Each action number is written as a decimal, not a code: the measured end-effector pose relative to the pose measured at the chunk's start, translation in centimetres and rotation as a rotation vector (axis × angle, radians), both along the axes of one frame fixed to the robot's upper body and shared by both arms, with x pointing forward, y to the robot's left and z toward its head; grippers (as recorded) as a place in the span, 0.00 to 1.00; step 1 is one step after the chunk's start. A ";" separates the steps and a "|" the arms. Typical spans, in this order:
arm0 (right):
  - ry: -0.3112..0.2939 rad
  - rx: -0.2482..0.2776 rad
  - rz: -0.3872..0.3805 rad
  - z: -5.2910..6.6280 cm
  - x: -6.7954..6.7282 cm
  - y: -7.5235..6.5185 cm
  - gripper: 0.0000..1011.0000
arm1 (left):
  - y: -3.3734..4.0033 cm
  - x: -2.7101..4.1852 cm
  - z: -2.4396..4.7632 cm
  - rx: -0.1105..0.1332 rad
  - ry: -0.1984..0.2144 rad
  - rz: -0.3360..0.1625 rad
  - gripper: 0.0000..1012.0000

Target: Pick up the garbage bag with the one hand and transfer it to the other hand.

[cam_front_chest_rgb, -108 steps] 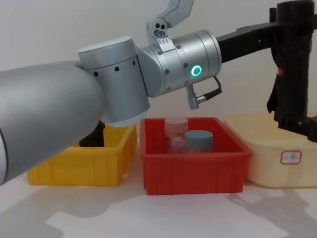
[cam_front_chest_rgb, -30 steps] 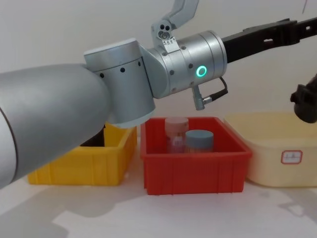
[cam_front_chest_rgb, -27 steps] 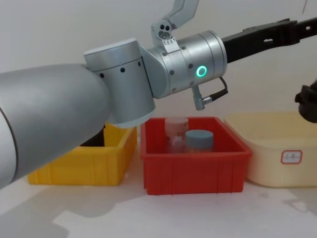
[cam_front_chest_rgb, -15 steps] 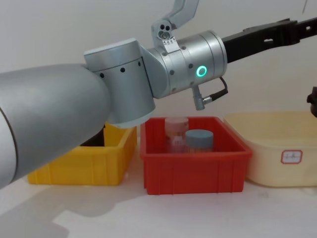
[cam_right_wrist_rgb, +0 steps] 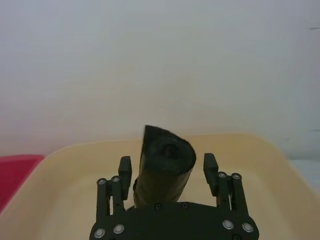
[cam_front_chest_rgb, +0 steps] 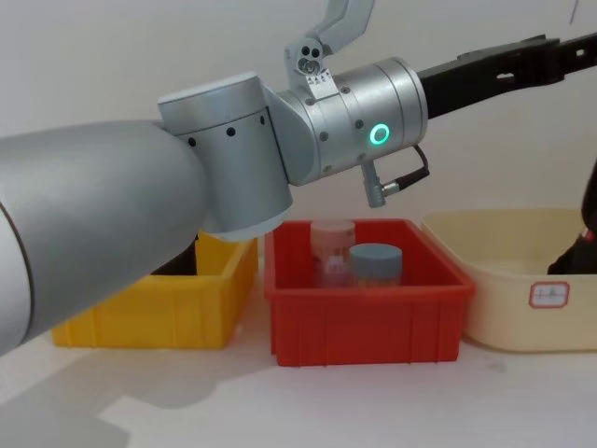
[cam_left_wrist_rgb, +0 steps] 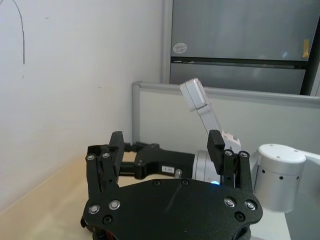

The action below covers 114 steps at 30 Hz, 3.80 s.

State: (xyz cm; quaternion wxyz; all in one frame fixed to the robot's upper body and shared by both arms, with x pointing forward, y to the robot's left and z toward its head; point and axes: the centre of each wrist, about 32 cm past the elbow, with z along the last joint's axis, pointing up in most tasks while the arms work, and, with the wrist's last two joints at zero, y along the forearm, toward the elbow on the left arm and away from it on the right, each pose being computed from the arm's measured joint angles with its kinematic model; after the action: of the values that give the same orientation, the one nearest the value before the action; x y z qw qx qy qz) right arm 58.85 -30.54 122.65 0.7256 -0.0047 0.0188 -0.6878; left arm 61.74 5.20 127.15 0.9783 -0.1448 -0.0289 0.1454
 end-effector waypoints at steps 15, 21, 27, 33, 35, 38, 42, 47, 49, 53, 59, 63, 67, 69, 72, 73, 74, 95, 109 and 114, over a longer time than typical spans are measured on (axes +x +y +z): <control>-0.070 -0.055 -0.118 3.1 -1.5 -0.3 0.99 | 0.05 0.00 0.01 0.000 -0.001 0.001 0.99; -0.111 -0.073 -0.098 3.9 -3.0 0.5 0.99 | 0.42 -0.19 0.09 -0.002 -0.007 0.031 0.99; -0.133 -0.087 -0.044 4.3 -4.4 1.6 0.99 | 1.07 -0.61 0.31 0.002 -0.021 0.093 0.99; -0.138 -0.102 0.022 4.3 -5.4 2.9 0.99 | 1.74 -1.09 0.55 0.008 -0.037 0.161 0.99; -0.134 -0.107 0.054 4.1 -5.8 3.5 0.99 | 2.04 -1.34 0.70 0.011 -0.045 0.190 0.99; -0.127 -0.112 0.098 4.0 -6.3 4.2 0.99 | 2.41 -1.67 0.87 0.016 -0.053 0.233 0.99; -0.113 -0.115 0.152 3.6 -6.7 5.3 0.99 | 2.96 -2.12 1.12 0.023 -0.065 0.290 0.99; -0.090 -0.114 0.234 2.9 -7.1 6.8 0.99 | 3.83 -2.83 1.54 0.031 -0.084 0.370 0.99; -0.084 -0.112 0.256 2.8 -7.1 7.2 0.99 | 4.07 -3.03 1.68 0.032 -0.089 0.392 0.99; -0.070 -0.107 0.307 2.3 -7.2 8.2 0.99 | 4.80 -3.67 2.06 0.041 -0.103 0.463 0.99; -0.045 -0.097 0.379 1.6 -7.2 9.5 0.99 | 5.93 -4.55 2.59 0.056 -0.120 0.562 0.99; -0.030 -0.090 0.419 1.2 -7.0 10.2 0.99 | 6.43 -4.95 2.87 0.066 -0.126 0.612 0.99; -0.014 -0.085 0.455 0.8 -6.9 10.8 0.99 | 7.22 -5.61 3.29 0.080 -0.135 0.687 0.99; -0.009 -0.084 0.465 0.7 -6.8 11.0 0.99 | 7.48 -5.80 3.43 0.084 -0.140 0.707 0.99; 0.002 -0.082 0.481 0.4 -6.8 11.2 0.99 | 8.04 -6.22 3.70 0.096 -0.145 0.758 0.99; 0.006 -0.081 0.488 0.3 -6.7 11.3 0.99 | 8.32 -6.41 3.79 0.101 -0.146 0.785 0.99; 0.009 -0.081 0.491 0.2 -6.7 11.4 0.99 | 8.42 -6.53 3.91 0.102 -0.148 0.796 0.99; 0.088 -0.103 0.570 -1.4 -5.6 11.9 0.99 | 11.61 -8.63 5.59 0.177 -0.180 1.103 0.99; 0.136 -0.124 0.602 -2.2 -4.3 12.5 0.99 | 12.47 -9.19 6.06 0.195 -0.191 1.181 0.99; 0.154 -0.131 0.604 -2.6 -3.6 12.7 0.99 | 12.61 -9.27 6.14 0.198 -0.192 1.193 0.99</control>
State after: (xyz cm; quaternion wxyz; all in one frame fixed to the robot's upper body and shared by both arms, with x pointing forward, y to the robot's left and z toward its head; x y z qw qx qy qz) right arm 55.22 -17.85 120.08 0.8916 -0.1089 0.0273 -0.4387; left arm 52.47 17.81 133.29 0.7300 -0.0243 -0.2065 0.6511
